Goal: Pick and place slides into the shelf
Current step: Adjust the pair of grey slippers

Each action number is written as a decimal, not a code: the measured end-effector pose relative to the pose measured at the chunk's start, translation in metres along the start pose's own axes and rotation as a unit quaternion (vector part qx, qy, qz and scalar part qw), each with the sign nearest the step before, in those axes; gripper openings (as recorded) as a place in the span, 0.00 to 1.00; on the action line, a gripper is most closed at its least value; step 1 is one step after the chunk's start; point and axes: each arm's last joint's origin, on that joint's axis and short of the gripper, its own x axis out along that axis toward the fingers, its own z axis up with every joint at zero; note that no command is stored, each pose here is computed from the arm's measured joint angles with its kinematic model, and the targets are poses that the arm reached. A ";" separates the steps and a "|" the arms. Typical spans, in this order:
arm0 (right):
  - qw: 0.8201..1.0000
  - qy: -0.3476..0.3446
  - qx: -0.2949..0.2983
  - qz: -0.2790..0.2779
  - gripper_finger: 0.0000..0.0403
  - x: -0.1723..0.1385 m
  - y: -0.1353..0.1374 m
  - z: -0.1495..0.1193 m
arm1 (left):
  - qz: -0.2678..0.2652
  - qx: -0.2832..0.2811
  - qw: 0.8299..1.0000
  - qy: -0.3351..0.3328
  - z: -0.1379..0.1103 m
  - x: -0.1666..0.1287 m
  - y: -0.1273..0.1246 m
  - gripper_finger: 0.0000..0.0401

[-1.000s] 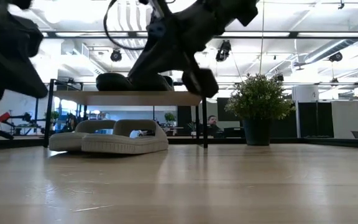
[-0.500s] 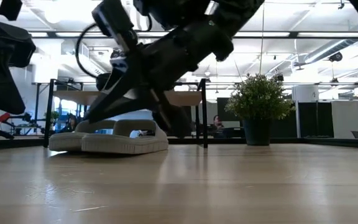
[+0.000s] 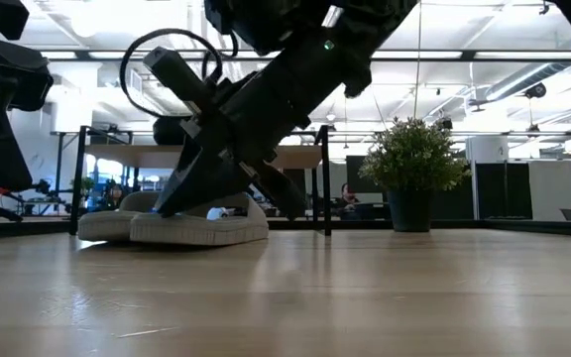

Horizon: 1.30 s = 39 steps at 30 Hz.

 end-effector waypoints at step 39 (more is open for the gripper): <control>0.989 -0.010 -0.132 -0.064 0.02 -0.003 -0.010 0.003 | 0.018 -0.024 0.998 -0.062 0.005 0.008 0.023 0.00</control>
